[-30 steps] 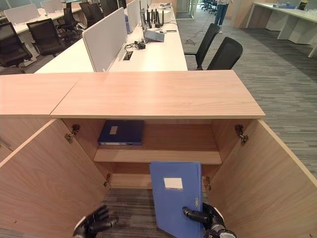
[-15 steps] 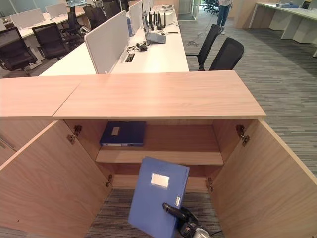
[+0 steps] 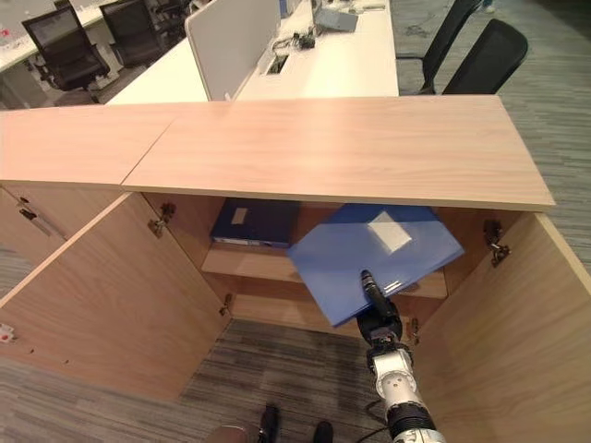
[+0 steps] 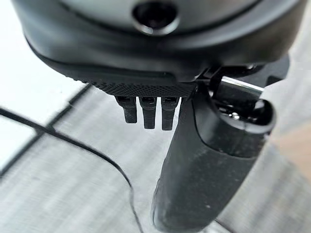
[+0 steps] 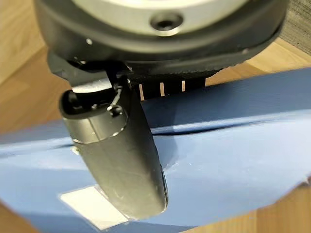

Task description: Put the empty folder in the office cabinet

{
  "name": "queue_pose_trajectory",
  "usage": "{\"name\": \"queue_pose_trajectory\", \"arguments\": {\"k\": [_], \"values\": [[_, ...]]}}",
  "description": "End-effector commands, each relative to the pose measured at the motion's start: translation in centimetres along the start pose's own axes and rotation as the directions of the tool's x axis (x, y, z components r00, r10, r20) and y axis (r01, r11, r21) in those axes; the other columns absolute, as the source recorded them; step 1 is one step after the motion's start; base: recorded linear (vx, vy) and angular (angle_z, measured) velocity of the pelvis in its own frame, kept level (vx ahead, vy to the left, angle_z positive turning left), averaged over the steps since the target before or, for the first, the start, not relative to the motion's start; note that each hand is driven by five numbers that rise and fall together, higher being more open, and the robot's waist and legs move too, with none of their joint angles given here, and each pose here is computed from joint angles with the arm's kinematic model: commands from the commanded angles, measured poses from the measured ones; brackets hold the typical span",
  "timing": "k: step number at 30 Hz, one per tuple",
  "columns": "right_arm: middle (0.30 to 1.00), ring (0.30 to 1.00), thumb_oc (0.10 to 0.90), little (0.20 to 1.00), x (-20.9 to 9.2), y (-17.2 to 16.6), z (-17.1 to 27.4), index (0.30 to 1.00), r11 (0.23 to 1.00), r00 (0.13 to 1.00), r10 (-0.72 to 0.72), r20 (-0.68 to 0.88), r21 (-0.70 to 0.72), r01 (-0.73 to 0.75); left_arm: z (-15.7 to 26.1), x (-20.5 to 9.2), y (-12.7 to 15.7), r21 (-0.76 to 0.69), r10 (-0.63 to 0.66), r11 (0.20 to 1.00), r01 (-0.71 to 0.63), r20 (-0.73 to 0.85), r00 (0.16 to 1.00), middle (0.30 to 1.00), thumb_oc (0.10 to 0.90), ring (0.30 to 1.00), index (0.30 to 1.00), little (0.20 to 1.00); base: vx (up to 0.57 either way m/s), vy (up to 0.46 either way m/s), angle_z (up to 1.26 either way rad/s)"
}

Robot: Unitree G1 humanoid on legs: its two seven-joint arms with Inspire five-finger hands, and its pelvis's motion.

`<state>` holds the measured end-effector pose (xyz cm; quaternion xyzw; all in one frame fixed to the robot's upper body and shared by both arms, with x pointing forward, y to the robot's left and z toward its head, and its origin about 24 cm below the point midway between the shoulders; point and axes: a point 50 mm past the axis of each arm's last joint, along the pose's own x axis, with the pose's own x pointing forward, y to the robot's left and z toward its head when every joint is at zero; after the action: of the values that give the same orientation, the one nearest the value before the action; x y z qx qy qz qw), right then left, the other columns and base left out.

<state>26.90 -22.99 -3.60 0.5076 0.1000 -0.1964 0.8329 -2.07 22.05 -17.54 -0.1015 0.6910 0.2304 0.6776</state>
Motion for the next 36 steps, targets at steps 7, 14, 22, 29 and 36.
{"name": "queue_pose_trajectory", "arguments": {"k": [7,14,22,29,36], "values": [[0.300,0.300,0.400,0.300,1.5,7.0,2.2,0.300,0.962,0.958,0.262,0.119,0.040,-0.268,1.1,-0.1,1.9,0.152,0.050,0.986,-0.064,0.091,0.995,0.900,0.800,0.900,0.900,0.900,0.13,0.170,-0.46],[0.300,0.300,0.400,0.300,1.7,13.2,2.1,0.300,0.895,0.893,0.424,0.152,0.078,-0.438,3.9,-0.4,2.2,0.170,0.066,0.980,-0.100,0.195,0.979,0.900,0.800,0.900,0.900,0.900,-0.01,0.226,-0.44],[0.300,0.300,0.400,0.300,0.6,19.3,4.7,0.300,0.783,0.770,0.572,0.281,0.093,-0.616,7.6,-1.1,3.0,0.235,0.098,0.956,-0.175,0.304,0.948,0.900,0.800,0.900,0.900,0.900,0.00,-0.027,-0.24],[0.300,0.300,0.400,0.300,-0.4,21.6,7.3,0.300,0.732,0.701,0.575,0.421,0.117,-0.671,8.2,-1.3,3.4,0.264,0.125,0.939,-0.219,0.330,0.936,0.900,0.800,0.900,0.900,0.900,0.05,-0.060,0.30],[0.300,0.300,0.400,0.300,-1.2,25.6,11.5,0.300,0.675,0.622,0.534,0.573,0.154,-0.721,9.7,-1.7,3.3,0.307,0.112,0.920,-0.244,0.390,0.914,0.900,0.800,0.900,0.900,0.900,0.07,-0.059,0.13]]}}
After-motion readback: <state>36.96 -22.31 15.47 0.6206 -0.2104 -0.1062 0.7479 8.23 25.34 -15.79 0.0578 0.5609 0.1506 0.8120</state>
